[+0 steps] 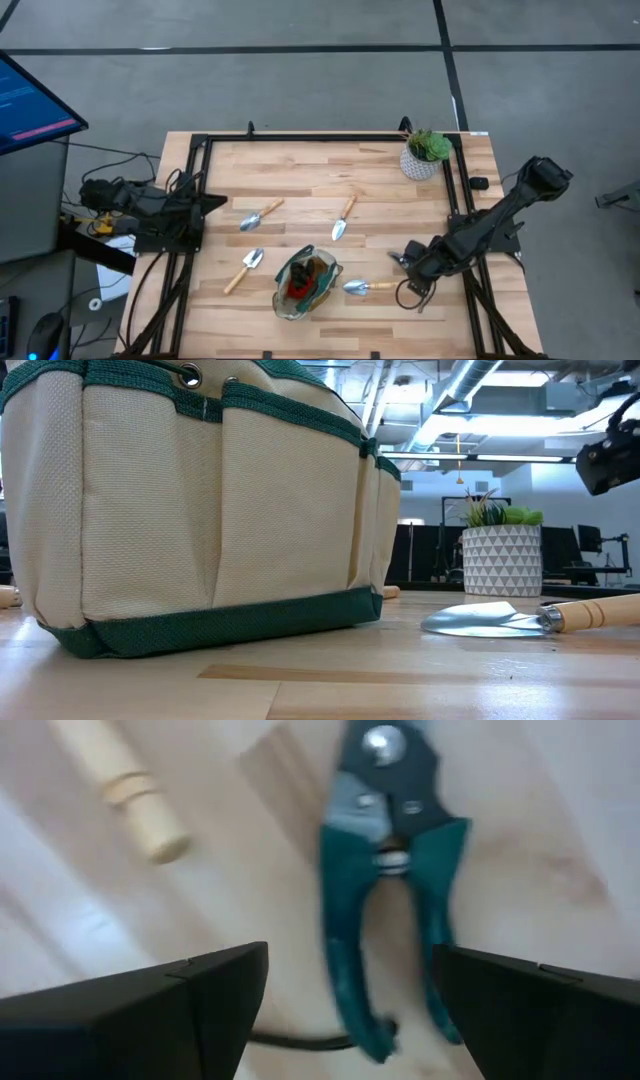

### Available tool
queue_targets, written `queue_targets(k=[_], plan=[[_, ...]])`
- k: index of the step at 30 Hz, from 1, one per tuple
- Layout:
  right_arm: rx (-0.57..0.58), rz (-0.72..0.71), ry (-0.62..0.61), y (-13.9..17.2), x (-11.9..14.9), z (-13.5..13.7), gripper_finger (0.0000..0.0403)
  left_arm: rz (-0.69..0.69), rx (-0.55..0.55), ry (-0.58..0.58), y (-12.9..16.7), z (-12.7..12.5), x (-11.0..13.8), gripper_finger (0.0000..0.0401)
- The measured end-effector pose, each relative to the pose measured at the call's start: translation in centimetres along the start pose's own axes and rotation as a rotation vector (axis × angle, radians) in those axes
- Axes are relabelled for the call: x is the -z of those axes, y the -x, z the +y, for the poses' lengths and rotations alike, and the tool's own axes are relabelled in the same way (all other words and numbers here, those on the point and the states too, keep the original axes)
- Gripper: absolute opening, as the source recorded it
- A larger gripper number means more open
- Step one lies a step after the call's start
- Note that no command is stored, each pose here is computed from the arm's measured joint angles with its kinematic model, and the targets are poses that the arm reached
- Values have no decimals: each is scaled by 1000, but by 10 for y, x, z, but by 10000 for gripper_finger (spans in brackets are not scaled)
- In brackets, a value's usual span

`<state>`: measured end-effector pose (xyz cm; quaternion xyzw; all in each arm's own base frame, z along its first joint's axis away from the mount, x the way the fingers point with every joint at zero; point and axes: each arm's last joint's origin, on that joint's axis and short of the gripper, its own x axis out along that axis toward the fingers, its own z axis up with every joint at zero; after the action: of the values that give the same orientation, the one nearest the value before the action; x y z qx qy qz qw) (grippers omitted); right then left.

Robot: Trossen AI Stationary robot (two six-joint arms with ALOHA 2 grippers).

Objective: Pick & Place Garden tools in Gardening bag
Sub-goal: Put the green shear scissors into the gardening bag

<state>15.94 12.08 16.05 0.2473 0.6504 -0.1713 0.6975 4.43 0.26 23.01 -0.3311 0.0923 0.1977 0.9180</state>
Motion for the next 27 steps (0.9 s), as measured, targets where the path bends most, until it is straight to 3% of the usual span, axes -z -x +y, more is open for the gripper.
queue_targets(k=[13, 19, 23, 27], plan=[[128, 28, -29, -18, -3, -2, 273, 24, 27, -71, -32, 7, 37, 1], [165, 41, -51, -26, -4, 0, 272, 24, 32, -68, -36, 8, 41, 1], [163, 40, -73, -27, -4, 1, 247, 20, 32, -66, -36, 8, 41, 2], [148, 32, -75, -23, -4, 0, 196, 19, 32, -66, -36, 8, 41, 2]])
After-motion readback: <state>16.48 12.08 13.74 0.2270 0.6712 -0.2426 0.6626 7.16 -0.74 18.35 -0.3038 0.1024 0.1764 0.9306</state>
